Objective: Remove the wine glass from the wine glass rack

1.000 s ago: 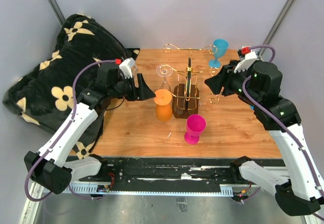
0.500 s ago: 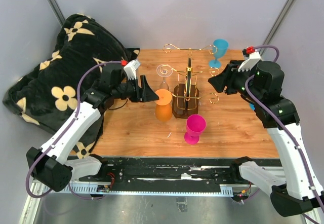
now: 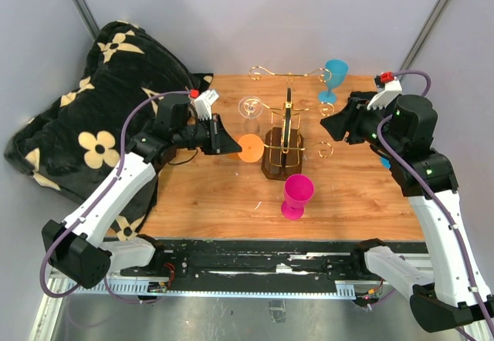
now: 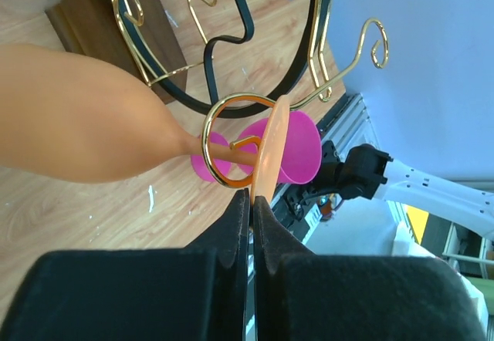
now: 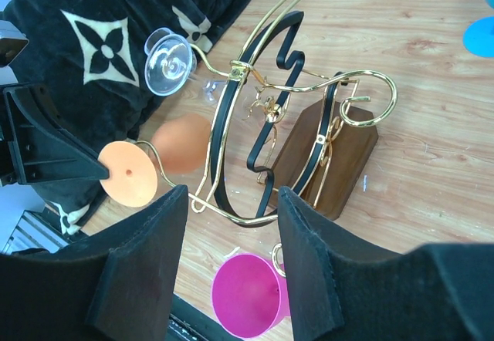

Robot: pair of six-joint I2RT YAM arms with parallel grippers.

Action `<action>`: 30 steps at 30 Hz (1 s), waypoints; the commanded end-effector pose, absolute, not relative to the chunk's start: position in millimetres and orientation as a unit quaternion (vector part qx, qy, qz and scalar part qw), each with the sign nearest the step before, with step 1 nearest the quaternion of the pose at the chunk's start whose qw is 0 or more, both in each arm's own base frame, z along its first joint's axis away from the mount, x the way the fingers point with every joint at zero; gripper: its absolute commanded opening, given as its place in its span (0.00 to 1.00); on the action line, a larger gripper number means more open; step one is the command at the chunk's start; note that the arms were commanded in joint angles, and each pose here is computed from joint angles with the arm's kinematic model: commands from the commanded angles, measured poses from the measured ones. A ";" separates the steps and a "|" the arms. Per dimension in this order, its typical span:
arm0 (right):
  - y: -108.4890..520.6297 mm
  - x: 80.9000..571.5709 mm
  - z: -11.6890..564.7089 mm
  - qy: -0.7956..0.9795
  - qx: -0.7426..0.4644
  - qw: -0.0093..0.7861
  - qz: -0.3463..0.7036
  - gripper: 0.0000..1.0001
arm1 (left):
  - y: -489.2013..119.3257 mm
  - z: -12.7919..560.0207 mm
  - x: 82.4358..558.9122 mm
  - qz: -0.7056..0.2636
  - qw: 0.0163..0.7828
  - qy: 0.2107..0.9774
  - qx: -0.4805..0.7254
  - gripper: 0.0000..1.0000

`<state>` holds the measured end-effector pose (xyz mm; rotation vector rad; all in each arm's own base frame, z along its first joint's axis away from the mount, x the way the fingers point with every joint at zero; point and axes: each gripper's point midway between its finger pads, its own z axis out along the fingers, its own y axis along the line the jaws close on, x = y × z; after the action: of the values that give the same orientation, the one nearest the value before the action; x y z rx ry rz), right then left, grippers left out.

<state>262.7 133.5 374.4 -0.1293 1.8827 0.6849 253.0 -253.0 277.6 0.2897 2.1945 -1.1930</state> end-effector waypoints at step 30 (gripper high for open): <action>128.9 266.3 376.5 0.781 -0.050 0.550 0.291 0.52 | -284.6 347.2 309.4 -0.498 0.378 0.773 0.107 0.01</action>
<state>260.8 133.3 376.0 -0.1223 1.8624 0.7097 289.7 -283.2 309.6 0.2293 2.1237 -1.3319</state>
